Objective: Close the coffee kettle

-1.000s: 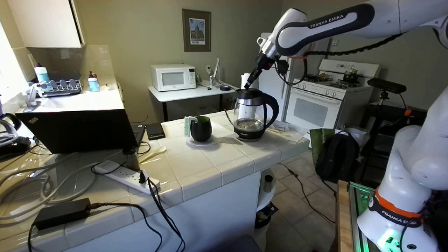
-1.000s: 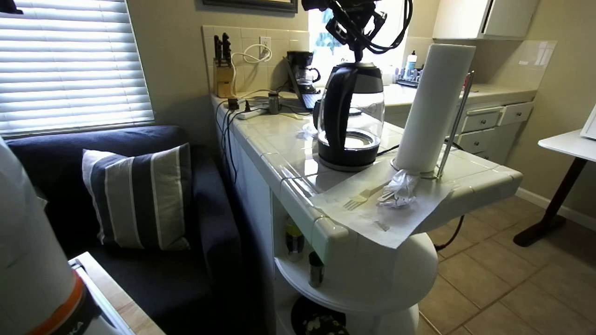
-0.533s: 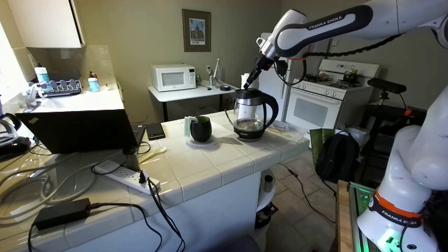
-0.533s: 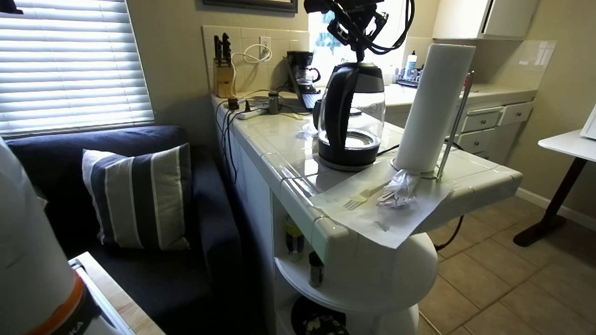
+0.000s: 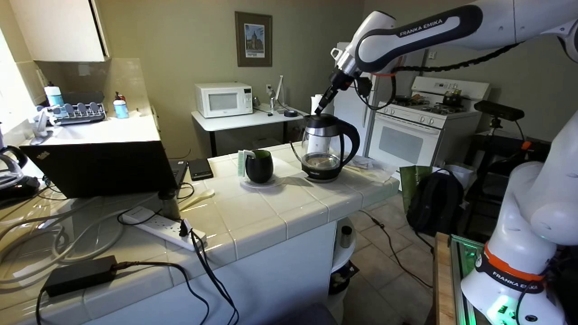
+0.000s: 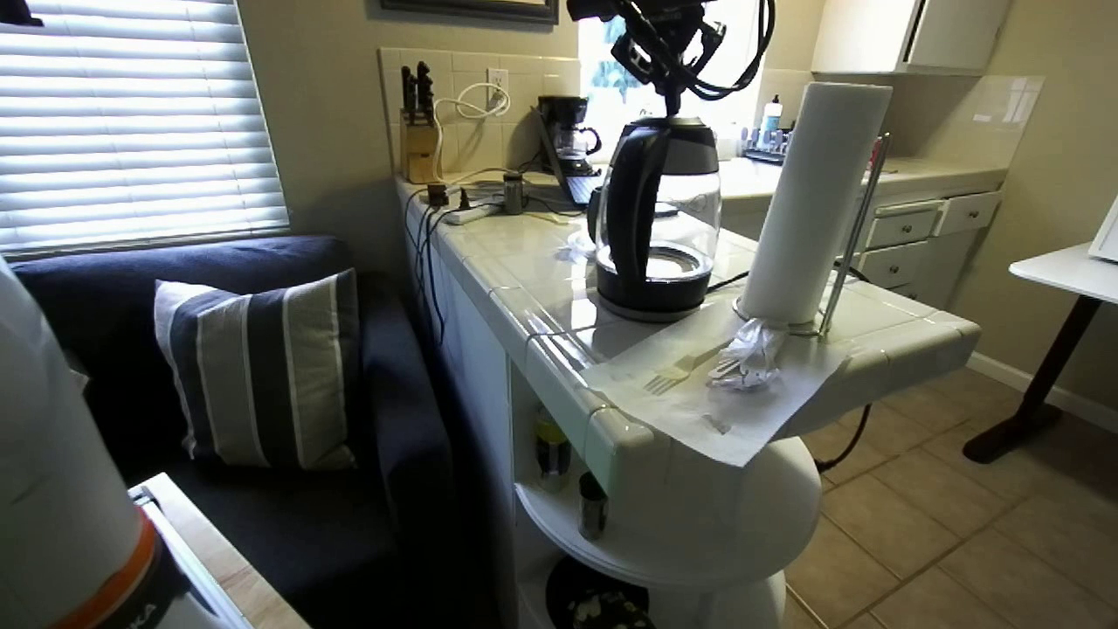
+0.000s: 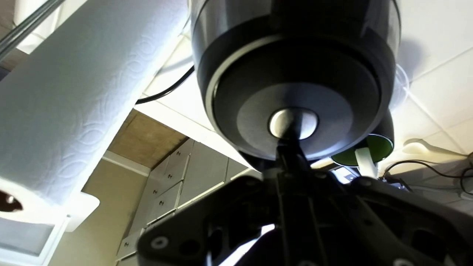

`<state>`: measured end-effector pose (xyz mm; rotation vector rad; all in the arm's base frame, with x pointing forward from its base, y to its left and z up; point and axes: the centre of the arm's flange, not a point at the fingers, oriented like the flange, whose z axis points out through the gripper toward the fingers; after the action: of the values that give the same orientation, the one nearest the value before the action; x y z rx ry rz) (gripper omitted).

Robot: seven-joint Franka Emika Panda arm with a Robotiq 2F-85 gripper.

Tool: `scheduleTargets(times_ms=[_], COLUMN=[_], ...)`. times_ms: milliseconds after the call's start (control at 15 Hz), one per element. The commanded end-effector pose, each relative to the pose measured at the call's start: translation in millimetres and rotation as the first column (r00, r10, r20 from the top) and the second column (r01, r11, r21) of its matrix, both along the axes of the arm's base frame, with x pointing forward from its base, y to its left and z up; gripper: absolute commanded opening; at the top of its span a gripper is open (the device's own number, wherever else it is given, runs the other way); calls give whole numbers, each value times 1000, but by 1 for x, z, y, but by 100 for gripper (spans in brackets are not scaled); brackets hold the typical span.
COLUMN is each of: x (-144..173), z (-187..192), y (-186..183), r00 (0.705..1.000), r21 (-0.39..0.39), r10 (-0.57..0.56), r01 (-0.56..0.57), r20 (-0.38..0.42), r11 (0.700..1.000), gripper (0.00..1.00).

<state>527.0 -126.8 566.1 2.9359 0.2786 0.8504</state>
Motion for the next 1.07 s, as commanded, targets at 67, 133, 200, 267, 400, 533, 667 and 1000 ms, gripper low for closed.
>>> scheduleTargets(times_ms=[67,133,200,267,400,533,667,1000], x=[-14,-16,-21,-24,-33,-45,-56,-79], z=[4,6,8,10,15,23,33,56], y=[14,16,19,21,25,29,35,55], r00=[995,993,990,987,974,952,918,828], r21=[37,41,42,41,26,13,28,108], r10=[-63,-79,-101,-119,-174,-251,-338,-524], r01=[66,83,105,124,179,257,351,550], r20=[-75,-88,-101,-111,-143,-178,-208,-197], r11=[997,996,994,991,983,966,936,828], gripper=[0,0,0,0,26,32,47,85])
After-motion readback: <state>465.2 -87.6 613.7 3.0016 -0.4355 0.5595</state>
